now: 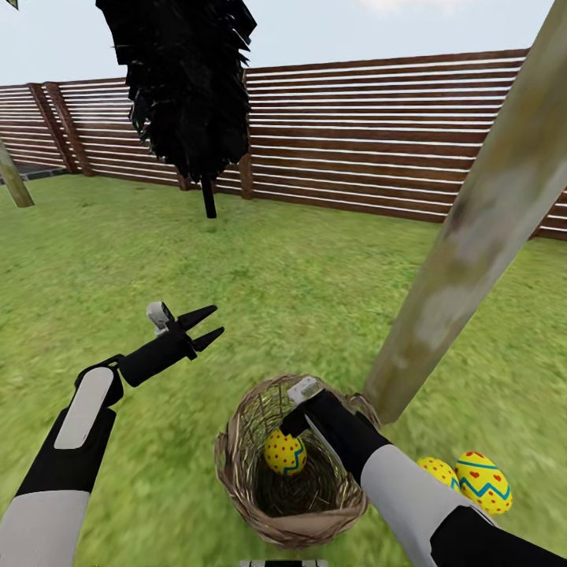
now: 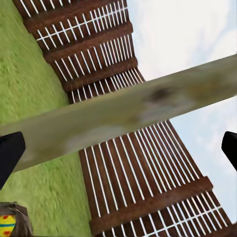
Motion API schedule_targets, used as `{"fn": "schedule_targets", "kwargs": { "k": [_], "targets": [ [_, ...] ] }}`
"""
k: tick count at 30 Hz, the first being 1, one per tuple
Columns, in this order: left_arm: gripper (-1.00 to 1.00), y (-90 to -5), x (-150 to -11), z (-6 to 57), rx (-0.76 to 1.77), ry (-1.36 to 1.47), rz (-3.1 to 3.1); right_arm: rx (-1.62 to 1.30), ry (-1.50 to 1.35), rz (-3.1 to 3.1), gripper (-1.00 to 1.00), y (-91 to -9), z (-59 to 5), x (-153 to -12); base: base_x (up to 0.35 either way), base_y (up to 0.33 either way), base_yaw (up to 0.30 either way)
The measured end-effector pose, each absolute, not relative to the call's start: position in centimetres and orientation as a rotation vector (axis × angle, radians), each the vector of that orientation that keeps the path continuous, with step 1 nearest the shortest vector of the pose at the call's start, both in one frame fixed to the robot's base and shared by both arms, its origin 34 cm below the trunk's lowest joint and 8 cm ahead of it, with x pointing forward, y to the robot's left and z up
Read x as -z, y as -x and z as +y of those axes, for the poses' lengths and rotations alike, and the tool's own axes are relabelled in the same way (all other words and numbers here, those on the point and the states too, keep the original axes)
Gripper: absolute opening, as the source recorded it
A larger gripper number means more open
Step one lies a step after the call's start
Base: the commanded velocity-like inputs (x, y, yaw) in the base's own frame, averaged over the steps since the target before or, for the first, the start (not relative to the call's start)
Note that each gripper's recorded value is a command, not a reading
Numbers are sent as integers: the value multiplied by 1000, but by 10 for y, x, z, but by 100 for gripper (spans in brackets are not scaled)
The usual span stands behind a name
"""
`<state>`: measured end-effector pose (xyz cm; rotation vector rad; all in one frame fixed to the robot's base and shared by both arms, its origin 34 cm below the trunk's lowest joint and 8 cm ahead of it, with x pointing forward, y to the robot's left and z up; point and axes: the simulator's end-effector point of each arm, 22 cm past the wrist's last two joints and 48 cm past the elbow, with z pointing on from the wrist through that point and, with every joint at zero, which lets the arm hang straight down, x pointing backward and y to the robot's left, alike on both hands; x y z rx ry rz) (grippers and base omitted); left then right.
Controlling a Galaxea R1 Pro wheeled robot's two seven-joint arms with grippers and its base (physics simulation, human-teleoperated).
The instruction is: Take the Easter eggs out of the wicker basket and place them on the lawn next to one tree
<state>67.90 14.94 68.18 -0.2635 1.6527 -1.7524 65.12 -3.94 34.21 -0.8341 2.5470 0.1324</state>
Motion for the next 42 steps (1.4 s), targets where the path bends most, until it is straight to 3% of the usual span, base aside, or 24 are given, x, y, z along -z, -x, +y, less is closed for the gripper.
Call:
{"fn": "schedule_targets", "kwargs": {
  "k": [42],
  "targets": [
    [100, -701, -568, 150, 1777, 442, 1777, -212, 964, 2549, 100, -632, -9, -268, 0, 0, 0]
  ]
}}
